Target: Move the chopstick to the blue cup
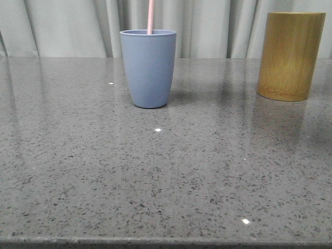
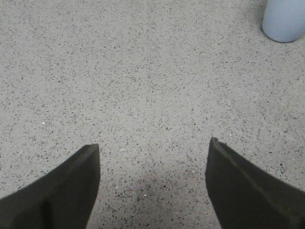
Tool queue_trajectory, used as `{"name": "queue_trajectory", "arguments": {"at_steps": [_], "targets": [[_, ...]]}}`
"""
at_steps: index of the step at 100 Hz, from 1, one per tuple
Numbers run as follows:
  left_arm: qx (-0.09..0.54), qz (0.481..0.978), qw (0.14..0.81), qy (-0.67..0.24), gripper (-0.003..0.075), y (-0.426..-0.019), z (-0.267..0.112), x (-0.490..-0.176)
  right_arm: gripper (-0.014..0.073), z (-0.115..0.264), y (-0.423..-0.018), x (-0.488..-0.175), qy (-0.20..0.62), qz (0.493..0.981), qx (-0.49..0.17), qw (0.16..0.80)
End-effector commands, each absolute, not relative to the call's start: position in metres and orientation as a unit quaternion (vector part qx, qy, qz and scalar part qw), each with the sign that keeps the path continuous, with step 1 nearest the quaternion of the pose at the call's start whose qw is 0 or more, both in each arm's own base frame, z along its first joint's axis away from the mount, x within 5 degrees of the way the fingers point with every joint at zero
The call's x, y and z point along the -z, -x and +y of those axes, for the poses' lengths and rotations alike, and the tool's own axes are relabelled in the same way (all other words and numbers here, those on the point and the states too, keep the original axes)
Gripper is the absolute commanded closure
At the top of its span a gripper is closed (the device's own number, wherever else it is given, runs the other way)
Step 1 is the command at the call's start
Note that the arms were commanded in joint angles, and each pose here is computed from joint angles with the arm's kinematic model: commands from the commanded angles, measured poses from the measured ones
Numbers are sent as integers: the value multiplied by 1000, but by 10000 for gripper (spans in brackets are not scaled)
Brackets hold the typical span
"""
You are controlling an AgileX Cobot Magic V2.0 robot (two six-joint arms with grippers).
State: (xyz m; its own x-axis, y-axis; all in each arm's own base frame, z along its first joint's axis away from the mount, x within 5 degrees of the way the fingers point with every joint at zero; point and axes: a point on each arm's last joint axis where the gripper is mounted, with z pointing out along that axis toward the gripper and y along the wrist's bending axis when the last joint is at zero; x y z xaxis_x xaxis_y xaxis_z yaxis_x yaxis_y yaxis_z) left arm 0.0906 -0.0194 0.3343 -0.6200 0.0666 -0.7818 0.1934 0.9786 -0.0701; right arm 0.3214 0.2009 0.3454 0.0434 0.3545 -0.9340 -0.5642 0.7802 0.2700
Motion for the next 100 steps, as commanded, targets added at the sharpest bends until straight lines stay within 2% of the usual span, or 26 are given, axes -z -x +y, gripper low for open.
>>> {"name": "queue_trajectory", "arguments": {"at_steps": [1, 15, 30, 46, 59, 80, 88, 100], "targets": [[82, 876, 471, -63, 257, -94, -20, -348, 253, 194, -308, -386, 83, 544, -338, 763], [82, 876, 471, -63, 257, -94, -20, -348, 253, 185, -299, -398, 88, 565, -322, 755], [82, 876, 471, -63, 257, -94, -20, -348, 253, 161, -284, -414, 110, 610, -262, 739], [82, 876, 471, -63, 257, -94, -20, -348, 253, 118, -263, -427, 98, 686, -200, 693], [82, 876, 471, -63, 257, -94, -20, -348, 253, 79, -237, -433, 76, 716, -146, 678], [82, 876, 471, -63, 257, -94, -20, -348, 253, 34, -182, -422, 40, 770, -78, 633], [82, 876, 471, -63, 257, -94, -20, -348, 253, 27, -161, -412, 32, 801, -65, 594], [82, 876, 471, -63, 257, -94, -20, -348, 253, 21, -131, -401, 30, 820, -59, 568]]}}
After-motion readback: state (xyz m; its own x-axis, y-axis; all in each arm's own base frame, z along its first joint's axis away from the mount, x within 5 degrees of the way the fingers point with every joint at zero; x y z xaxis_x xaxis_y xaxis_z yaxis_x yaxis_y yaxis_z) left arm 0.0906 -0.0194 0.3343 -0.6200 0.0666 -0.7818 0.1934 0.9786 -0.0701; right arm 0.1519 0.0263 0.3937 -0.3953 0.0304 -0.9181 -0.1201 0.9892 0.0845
